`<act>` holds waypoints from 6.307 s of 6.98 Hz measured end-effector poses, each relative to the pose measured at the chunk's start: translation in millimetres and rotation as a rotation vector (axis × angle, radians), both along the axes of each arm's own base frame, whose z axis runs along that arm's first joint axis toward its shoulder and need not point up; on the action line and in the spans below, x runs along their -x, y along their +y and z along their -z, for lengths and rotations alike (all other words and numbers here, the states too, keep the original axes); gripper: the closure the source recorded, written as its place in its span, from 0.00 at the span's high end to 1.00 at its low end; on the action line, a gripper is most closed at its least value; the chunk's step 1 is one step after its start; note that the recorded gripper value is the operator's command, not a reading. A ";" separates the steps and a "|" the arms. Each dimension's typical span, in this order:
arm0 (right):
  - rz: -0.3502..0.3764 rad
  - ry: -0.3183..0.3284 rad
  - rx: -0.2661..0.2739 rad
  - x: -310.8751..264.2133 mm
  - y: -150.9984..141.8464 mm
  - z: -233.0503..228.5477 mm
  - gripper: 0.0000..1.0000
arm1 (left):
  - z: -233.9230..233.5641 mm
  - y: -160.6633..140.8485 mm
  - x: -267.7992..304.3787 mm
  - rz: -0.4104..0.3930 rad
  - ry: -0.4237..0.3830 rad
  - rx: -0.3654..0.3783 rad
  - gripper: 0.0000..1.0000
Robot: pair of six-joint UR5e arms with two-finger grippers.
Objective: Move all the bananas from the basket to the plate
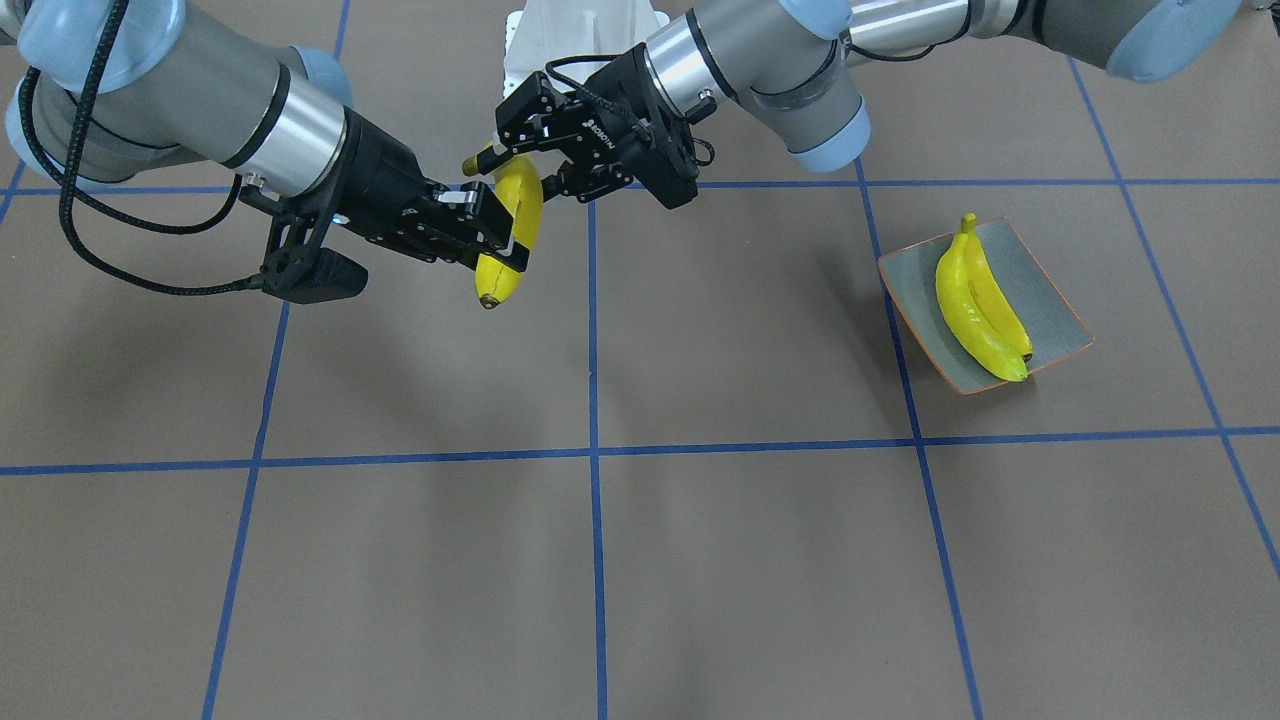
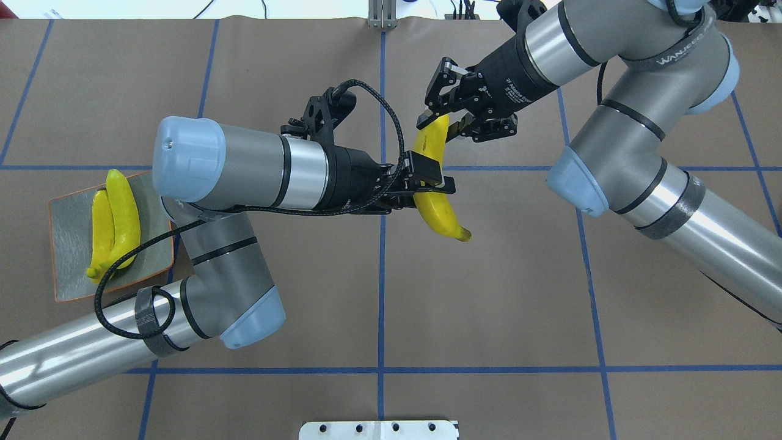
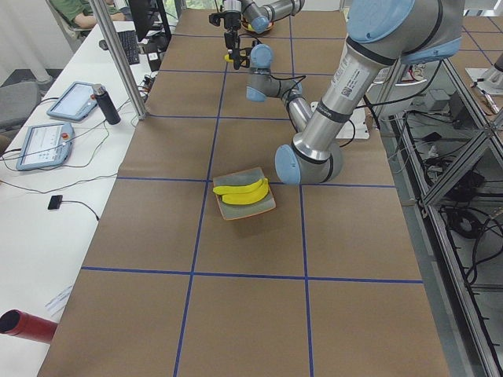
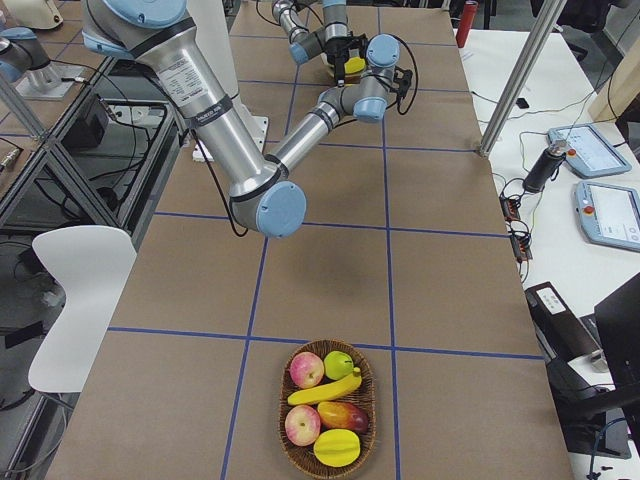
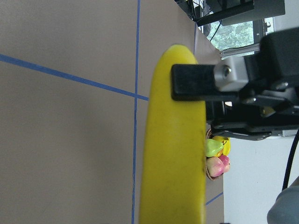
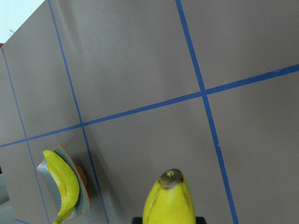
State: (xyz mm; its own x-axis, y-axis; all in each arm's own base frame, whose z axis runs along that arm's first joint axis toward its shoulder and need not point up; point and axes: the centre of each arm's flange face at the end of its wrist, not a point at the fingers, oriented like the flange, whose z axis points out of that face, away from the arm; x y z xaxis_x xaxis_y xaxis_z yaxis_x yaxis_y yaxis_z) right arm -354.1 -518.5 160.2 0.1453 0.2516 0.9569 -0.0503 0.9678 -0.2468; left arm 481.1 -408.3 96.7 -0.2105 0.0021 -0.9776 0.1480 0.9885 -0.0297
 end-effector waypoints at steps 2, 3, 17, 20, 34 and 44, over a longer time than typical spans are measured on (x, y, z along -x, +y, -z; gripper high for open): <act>-0.001 0.002 0.003 0.2 -0.3 -2.1 1.00 | -0.4 0.5 -0.7 -0.008 -0.004 0.007 0.00; -0.002 0.004 0.005 -0.6 -1.0 -3.5 1.00 | -0.3 0.9 -0.6 -0.010 -0.003 0.009 0.00; -0.098 0.060 0.046 -10.3 -29.8 -36.8 1.00 | -267.4 12.3 225.2 0.008 -0.260 0.550 0.00; -0.104 0.066 0.049 -7.7 -30.2 -39.8 1.00 | -317.8 14.9 240.5 0.023 -0.304 0.727 0.00; -0.111 0.075 0.044 5.2 -24.4 -42.8 1.00 | -397.1 -17.7 267.0 0.220 -0.284 1.015 1.00; -0.138 0.209 -0.100 -86.5 -52.9 -158.3 1.00 | -227.4 -107.2 223.8 0.206 -0.380 0.742 1.00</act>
State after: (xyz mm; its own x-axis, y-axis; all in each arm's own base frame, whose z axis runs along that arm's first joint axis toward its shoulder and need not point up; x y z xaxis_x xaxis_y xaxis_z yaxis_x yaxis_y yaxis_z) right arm -267.6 -571.4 318.5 0.3131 0.1888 0.9308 -0.2233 0.9672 -0.1210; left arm 257.4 -515.5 324.1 0.0659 -0.6635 -0.7453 0.4534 0.6852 -0.5700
